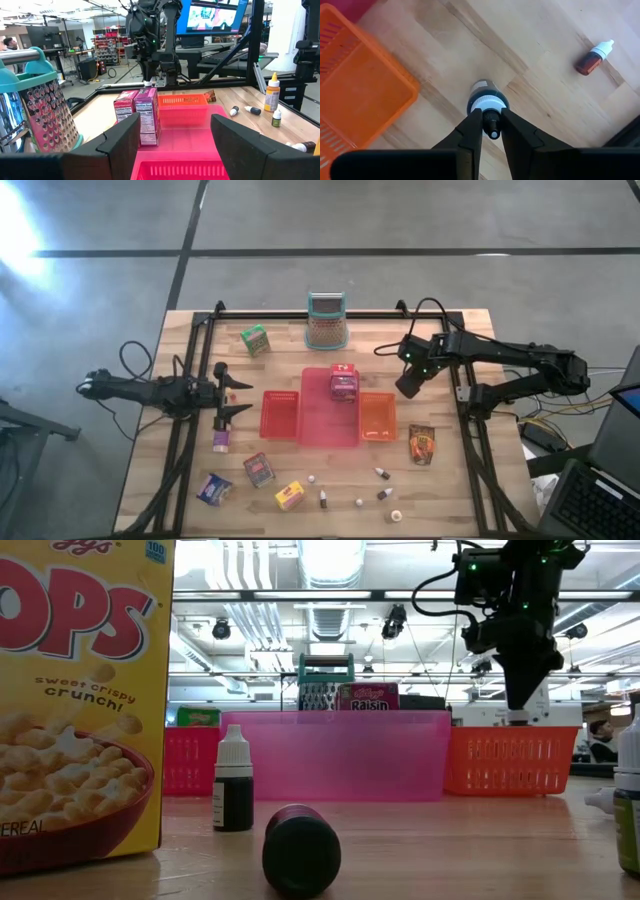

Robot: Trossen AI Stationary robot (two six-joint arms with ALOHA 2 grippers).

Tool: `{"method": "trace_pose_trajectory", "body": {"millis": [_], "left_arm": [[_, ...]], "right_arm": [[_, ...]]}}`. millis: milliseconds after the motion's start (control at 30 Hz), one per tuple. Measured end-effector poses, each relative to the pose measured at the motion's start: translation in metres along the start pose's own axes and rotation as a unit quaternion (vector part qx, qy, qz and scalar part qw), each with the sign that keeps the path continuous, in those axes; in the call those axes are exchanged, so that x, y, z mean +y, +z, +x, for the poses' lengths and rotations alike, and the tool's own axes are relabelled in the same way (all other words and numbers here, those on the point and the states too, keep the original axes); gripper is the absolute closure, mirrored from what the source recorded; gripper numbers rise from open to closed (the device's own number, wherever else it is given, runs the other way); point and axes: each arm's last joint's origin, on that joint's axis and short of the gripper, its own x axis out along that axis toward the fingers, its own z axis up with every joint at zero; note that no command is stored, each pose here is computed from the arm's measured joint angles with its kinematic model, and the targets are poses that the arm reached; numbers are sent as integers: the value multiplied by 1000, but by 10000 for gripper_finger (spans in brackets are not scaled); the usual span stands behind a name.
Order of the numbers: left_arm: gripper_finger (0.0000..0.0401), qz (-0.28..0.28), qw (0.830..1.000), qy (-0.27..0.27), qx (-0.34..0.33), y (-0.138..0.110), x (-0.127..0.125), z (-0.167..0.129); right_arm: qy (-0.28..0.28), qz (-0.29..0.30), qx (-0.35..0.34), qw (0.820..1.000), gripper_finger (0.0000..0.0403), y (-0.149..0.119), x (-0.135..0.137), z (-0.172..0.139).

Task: Pick & Place Kitchen Items
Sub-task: Put the big black food coloring bottle into the orange bin

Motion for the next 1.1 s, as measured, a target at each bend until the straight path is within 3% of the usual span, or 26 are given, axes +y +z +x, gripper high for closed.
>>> {"method": "trace_pose_trajectory", "body": {"millis": [333,767,1100], "left_arm": [[153,0,1000,0,0,0,0,0],[153,0,1000,0,0,0,0,0],[153,0,1000,0,0,0,0,0]], "right_arm": [[17,-11,-32,999,356,11,4,-19],[58,-34,-109,992,360,30,16,-71],[110,-87,-120,983,355,16,48,-85]]}}
